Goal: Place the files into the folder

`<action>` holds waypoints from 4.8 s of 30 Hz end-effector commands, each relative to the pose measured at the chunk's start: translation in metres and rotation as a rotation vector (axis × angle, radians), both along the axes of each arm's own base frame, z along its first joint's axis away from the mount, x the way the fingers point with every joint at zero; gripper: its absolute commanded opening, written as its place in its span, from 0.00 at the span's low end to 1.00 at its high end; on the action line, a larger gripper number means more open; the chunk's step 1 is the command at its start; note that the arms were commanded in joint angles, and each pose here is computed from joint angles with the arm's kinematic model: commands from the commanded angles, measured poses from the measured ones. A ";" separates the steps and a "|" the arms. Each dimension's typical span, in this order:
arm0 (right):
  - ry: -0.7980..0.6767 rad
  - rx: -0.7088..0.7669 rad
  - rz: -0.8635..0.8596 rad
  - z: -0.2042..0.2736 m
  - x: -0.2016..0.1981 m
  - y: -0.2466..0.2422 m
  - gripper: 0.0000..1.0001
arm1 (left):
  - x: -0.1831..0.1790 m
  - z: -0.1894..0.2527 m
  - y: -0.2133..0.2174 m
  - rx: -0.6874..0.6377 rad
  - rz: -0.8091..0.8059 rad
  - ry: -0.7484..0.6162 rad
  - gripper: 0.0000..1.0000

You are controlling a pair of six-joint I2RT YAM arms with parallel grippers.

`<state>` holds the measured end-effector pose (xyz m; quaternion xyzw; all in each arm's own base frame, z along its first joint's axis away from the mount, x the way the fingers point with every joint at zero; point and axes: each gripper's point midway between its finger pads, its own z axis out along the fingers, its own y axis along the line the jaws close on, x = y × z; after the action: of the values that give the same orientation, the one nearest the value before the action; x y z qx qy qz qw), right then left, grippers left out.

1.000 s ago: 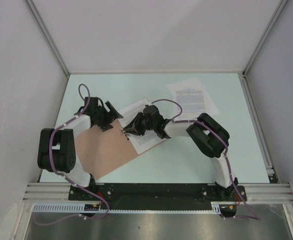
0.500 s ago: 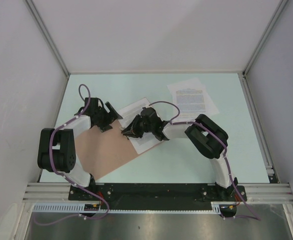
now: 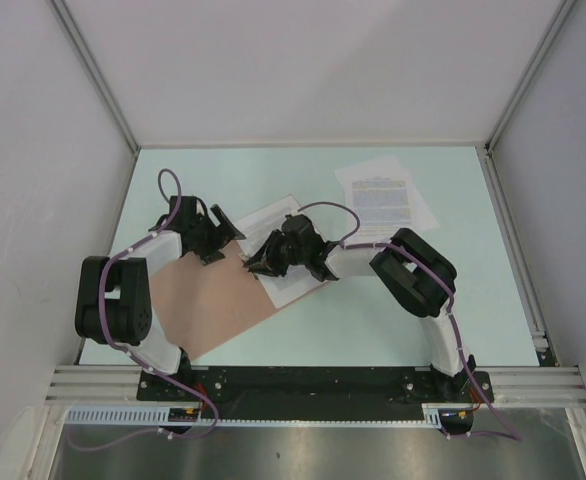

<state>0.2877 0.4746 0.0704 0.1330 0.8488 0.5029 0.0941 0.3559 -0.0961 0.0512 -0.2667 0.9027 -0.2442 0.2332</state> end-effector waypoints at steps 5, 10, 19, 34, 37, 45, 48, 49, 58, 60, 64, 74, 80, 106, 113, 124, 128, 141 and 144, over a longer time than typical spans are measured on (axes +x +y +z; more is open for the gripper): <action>-0.067 0.054 -0.005 0.031 0.013 0.005 0.27 | 0.003 0.003 0.001 0.020 -0.014 -0.031 0.87; -0.076 0.067 -0.015 0.037 0.020 0.002 0.31 | 0.003 0.003 0.000 0.018 -0.017 -0.033 0.88; -0.079 0.091 -0.002 0.039 0.018 0.006 0.36 | 0.002 0.001 -0.001 0.016 -0.024 -0.034 0.87; -0.053 0.049 -0.001 0.027 0.014 0.002 0.04 | -0.002 0.003 0.001 0.042 -0.040 -0.034 0.87; -0.059 0.009 0.017 0.018 0.012 -0.002 0.00 | -0.011 0.006 0.000 0.059 -0.038 -0.029 0.86; -0.129 -0.178 0.052 -0.027 0.013 -0.024 0.00 | -0.030 -0.014 -0.002 0.061 -0.010 0.011 0.80; -0.172 -0.270 0.079 -0.045 0.015 -0.038 0.00 | -0.037 -0.027 0.003 0.082 0.011 0.039 0.80; -0.185 -0.307 0.069 -0.051 0.018 -0.043 0.00 | -0.037 -0.030 0.004 0.087 0.012 0.040 0.80; -0.219 -0.608 0.076 -0.107 0.019 -0.092 0.00 | -0.032 -0.030 0.006 0.111 0.000 0.037 0.81; -0.209 -0.646 0.074 -0.115 0.017 -0.099 0.00 | -0.031 -0.030 0.007 0.120 -0.003 0.039 0.81; -0.198 -0.713 0.067 -0.132 0.016 -0.114 0.00 | -0.027 -0.025 0.007 0.136 -0.020 0.022 0.81; -0.173 -0.686 0.049 -0.136 0.011 -0.116 0.00 | -0.049 0.020 -0.041 0.067 -0.129 -0.114 0.75; -0.189 -0.669 0.062 -0.131 0.010 -0.114 0.00 | -0.091 0.004 -0.034 0.087 -0.099 -0.122 0.55; -0.059 -0.873 0.027 -0.176 0.004 -0.172 0.00 | -0.142 -0.062 -0.013 0.239 -0.099 0.120 0.34; -0.070 -0.786 0.095 -0.173 -0.014 -0.140 0.00 | -0.141 -0.062 -0.029 0.166 -0.143 0.123 0.31; -0.034 -0.285 0.171 -0.108 -0.024 -0.068 0.00 | -0.140 -0.060 -0.035 0.159 -0.159 0.107 0.30; -0.041 -0.225 0.182 -0.095 -0.023 -0.061 0.00 | -0.139 -0.060 -0.034 0.164 -0.159 0.102 0.30; -0.242 -0.232 0.210 -0.045 0.008 -0.080 0.59 | -0.122 -0.052 -0.042 0.144 -0.146 0.094 0.31; -0.348 -0.310 0.181 -0.009 0.029 -0.113 0.72 | -0.111 -0.050 -0.034 0.172 -0.108 0.090 0.31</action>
<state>0.2987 0.4166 0.0462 -0.0256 0.8697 0.4641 0.1663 0.2513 -0.1488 0.0174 -0.1859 0.9309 -0.2212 0.2233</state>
